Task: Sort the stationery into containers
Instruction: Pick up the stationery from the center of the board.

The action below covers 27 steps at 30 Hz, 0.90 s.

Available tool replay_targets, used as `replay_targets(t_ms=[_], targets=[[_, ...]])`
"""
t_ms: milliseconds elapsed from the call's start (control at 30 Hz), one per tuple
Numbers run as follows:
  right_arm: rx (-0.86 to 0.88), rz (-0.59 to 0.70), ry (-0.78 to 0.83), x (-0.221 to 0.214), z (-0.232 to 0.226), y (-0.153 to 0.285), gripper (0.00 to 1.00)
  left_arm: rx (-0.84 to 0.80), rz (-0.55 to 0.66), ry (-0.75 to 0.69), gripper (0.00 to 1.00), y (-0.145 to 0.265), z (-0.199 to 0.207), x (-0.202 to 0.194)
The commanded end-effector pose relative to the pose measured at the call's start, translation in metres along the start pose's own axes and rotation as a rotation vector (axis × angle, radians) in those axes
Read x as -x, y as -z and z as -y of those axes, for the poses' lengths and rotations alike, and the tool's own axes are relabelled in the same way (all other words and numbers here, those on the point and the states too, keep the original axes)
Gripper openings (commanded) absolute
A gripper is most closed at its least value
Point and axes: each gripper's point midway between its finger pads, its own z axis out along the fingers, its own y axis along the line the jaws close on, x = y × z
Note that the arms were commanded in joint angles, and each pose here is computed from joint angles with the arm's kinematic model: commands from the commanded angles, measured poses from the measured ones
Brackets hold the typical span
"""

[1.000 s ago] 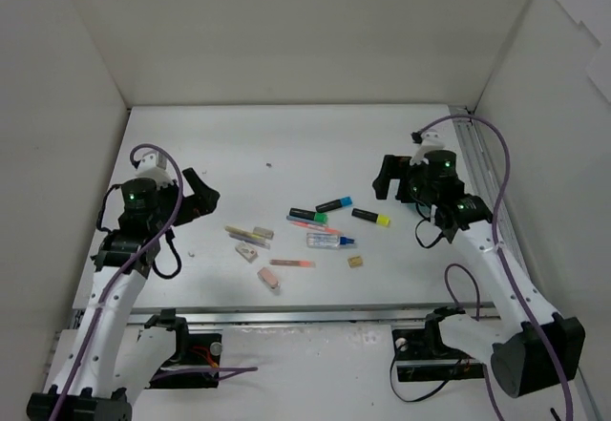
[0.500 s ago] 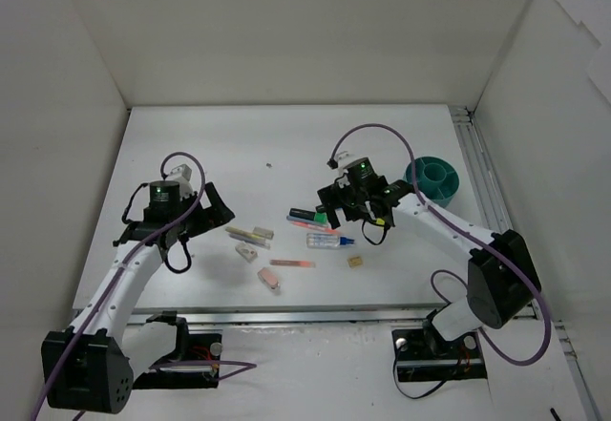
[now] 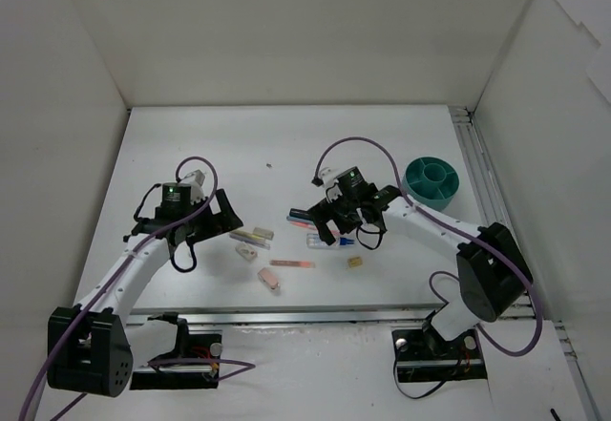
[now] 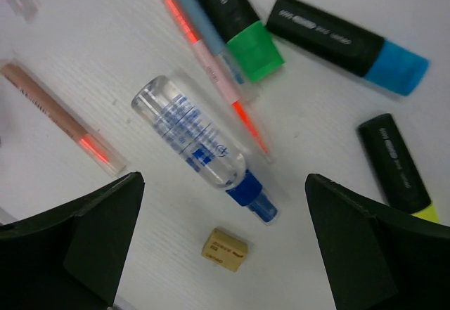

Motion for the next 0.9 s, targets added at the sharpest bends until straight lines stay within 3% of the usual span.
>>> replay_targets(t_ms=[0, 233, 433, 633, 733, 867], targets=[[0.161, -0.040, 0.108, -0.016, -0.031, -0.010, 0.97, -0.079, 0.062, -0.072, 1.00, 0.005, 0.023, 0.025], [0.085, -0.199, 0.111, -0.033, -0.022, -0.033, 0.95, -0.076, 0.063, -0.116, 0.99, 0.007, 0.024, 0.031], [0.036, -0.286, 0.111, -0.043, -0.017, -0.047, 0.80, -0.061, 0.066, -0.128, 0.99, 0.008, 0.024, 0.035], [0.012, -0.263, 0.168, -0.039, -0.022, -0.036, 0.34, -0.045, 0.075, -0.144, 0.99, 0.012, 0.023, 0.039], [-0.012, -0.259, 0.193, -0.041, -0.021, -0.027, 0.23, -0.044, 0.093, -0.150, 1.00, 0.016, 0.024, 0.042], [0.000, -0.190, 0.232, -0.028, -0.028, -0.007, 0.01, -0.055, 0.113, -0.160, 0.99, 0.020, 0.028, 0.047]])
